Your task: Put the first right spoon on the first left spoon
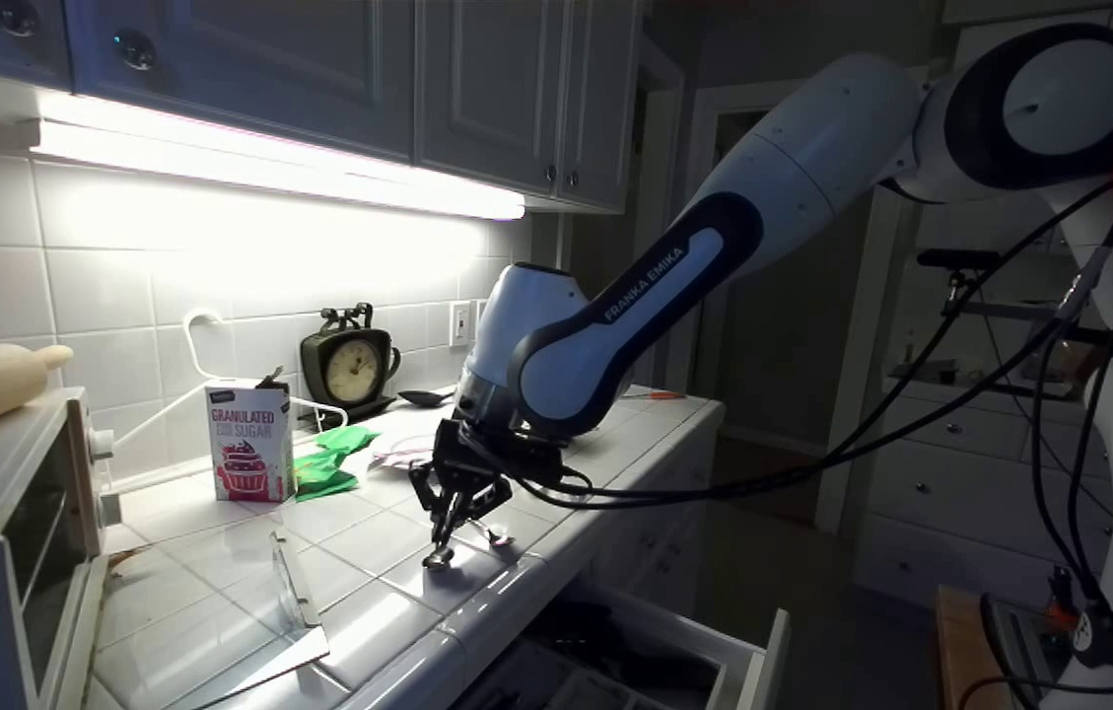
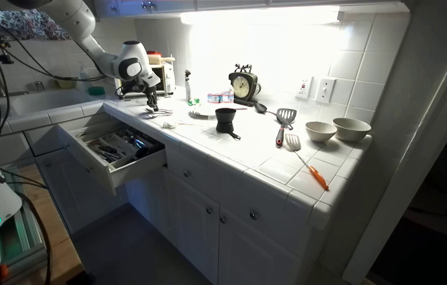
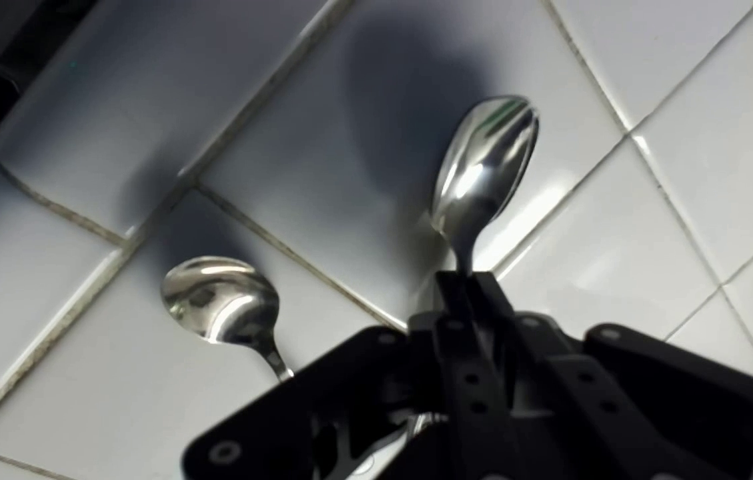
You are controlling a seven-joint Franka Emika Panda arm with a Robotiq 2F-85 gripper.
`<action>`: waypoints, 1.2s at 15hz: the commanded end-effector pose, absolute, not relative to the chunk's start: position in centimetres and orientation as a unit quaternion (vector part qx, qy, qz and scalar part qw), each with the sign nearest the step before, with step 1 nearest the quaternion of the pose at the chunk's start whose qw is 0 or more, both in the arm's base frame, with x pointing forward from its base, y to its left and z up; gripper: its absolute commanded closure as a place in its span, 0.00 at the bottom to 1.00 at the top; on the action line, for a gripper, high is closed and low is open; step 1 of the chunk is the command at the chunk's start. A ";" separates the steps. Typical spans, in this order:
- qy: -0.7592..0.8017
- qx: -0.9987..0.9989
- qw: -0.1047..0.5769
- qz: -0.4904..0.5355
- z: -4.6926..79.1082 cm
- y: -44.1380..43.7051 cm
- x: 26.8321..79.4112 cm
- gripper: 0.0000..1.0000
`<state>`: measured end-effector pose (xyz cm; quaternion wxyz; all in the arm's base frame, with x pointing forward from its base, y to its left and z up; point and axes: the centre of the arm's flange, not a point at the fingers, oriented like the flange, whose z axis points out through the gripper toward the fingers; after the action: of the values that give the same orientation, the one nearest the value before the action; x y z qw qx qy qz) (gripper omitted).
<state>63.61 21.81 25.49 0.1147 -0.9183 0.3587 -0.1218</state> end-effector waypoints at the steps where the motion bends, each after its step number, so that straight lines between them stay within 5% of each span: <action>1: 0.367 -0.916 0.106 -0.126 25.7 22.4 63.1 0.98; 18: 0.386 -0.908 0.102 -0.128 25.5 22.5 63.7 0.98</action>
<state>63.61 21.81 25.41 0.1106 -0.9109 0.3777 -0.1243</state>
